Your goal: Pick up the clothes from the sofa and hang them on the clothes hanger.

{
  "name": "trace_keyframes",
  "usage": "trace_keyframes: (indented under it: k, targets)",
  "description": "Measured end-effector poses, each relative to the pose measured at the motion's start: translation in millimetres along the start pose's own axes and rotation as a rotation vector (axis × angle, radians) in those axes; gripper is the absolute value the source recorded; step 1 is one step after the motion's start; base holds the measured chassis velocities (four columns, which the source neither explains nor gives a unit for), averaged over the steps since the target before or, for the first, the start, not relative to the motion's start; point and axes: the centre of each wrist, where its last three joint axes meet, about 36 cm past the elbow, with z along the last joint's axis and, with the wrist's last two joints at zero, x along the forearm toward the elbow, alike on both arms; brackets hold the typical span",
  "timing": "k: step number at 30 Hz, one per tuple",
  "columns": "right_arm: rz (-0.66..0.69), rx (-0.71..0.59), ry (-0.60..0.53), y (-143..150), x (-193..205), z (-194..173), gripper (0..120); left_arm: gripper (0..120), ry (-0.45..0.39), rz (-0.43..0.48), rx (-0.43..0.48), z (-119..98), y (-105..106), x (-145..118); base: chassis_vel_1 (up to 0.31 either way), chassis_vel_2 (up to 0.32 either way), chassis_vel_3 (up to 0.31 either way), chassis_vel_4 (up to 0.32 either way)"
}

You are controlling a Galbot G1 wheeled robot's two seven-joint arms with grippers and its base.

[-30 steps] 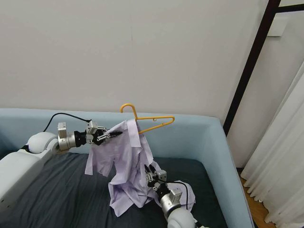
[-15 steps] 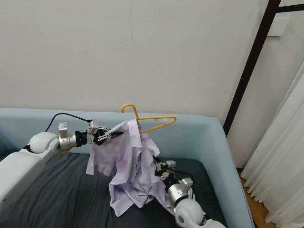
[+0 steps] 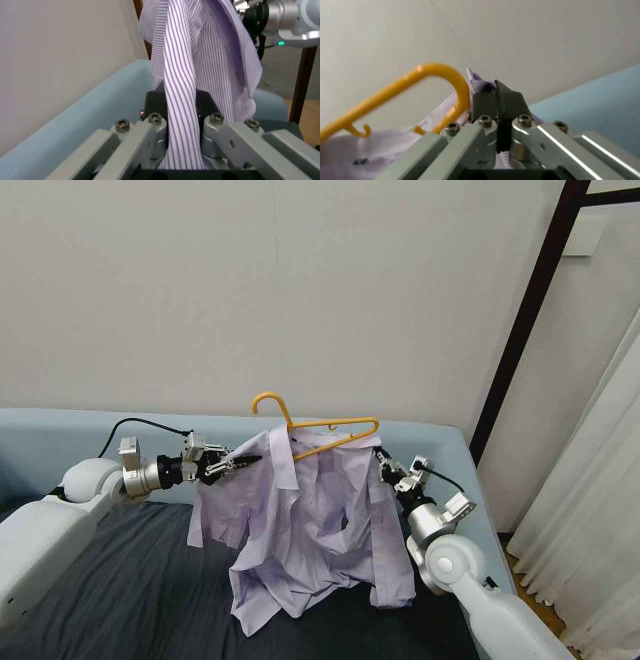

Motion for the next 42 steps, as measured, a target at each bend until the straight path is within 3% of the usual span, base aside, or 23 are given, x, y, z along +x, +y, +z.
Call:
trace_keyframes:
  k: [7,11,22,26,31,35,42]
  targets:
    - [-0.043,0.036,-0.050,10,-15,-24,0,7,0.022,0.013,-0.014,0,1,0,0.000,0.000,0.000,0.000]
    - [-0.109,0.089,-0.098,19,-16,-35,0,7,0.049,-0.036,-0.030,1,1,1,0.000,0.000,0.000,0.000]
    - [-0.450,0.229,-0.200,45,7,-34,0,7,0.115,-0.055,-0.065,0,0,0,0.000,0.000,0.000,0.000]
    - [-0.510,0.247,-0.204,50,15,-22,0,7,0.128,-0.049,-0.061,8,-7,-7,0.000,0.000,0.000,0.000]
    - [-0.509,0.325,-0.147,44,35,19,0,7,0.084,-0.084,-0.037,15,-20,-28,0.000,0.000,0.000,0.000]
    - [-0.467,0.417,-0.055,34,58,58,0,7,0.020,-0.076,-0.007,10,-30,-39,0.000,0.000,0.000,0.000]
    - [-0.450,0.512,0.015,19,77,82,0,7,0.008,-0.063,-0.006,4,-34,-36,0.000,0.000,0.000,0.000]
